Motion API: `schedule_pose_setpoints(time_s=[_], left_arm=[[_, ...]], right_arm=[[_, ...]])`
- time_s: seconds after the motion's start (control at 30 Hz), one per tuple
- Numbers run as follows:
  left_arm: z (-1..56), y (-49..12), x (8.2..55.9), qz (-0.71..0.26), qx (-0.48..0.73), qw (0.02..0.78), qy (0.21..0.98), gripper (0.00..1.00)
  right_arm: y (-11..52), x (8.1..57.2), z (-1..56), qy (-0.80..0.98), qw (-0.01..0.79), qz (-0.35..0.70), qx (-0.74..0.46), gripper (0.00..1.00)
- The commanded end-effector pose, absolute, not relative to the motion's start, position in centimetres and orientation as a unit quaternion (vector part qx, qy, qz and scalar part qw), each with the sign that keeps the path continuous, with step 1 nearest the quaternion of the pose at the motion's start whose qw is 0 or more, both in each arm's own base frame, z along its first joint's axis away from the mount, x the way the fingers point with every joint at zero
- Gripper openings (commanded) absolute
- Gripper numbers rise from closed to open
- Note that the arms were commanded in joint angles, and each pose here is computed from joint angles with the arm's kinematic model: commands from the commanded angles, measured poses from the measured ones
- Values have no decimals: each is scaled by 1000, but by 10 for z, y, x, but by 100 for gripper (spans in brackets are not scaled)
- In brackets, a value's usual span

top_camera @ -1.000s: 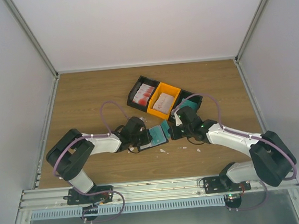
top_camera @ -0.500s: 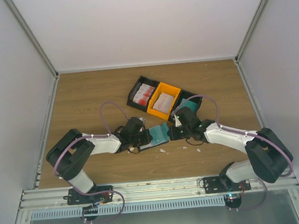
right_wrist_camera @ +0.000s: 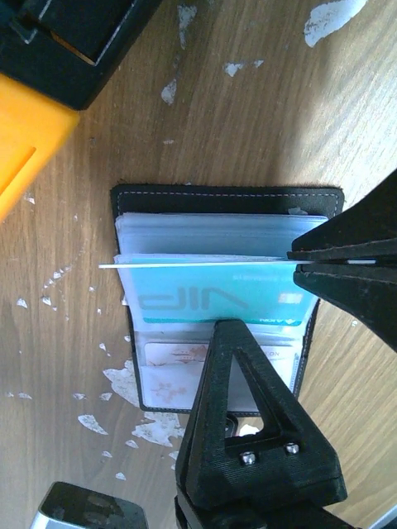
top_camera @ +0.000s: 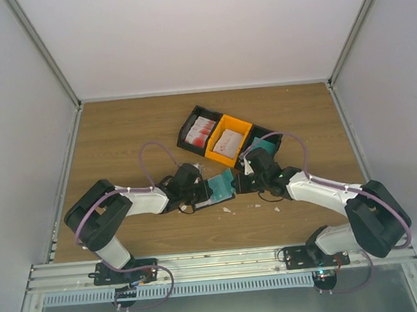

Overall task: Put the credit cards into the card holder
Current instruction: Insert the credit card into the card holder.

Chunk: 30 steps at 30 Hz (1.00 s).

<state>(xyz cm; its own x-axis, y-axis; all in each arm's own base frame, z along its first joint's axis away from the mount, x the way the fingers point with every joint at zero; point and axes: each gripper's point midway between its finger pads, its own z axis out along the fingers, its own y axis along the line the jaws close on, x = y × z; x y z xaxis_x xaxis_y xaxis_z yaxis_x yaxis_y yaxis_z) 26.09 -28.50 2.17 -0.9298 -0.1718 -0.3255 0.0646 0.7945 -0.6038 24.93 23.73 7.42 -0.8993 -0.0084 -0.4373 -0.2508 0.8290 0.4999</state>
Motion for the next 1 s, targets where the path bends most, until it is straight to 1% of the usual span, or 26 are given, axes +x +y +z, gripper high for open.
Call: schedule_pose_setpoints(time_s=[0.0,0.17,0.47,0.7,0.97], left_arm=[[-11,-264,248,-273,-39,157,948,1],[-11,-263,247,-274,-40,159,948,1],[-12,-262,246,-274,-42,157,948,1],[-12,-263,246,-275,-43,157,948,1],[-15,-262,244,-276,-45,154,948,1]], right_arm=[[244,244,72,927,204,305,-71,0],[242,244,63,932,195,299,-63,0],[218,254,68,942,232,242,-30,1],[232,251,69,935,219,276,-49,1],[237,250,61,936,203,284,-54,0]])
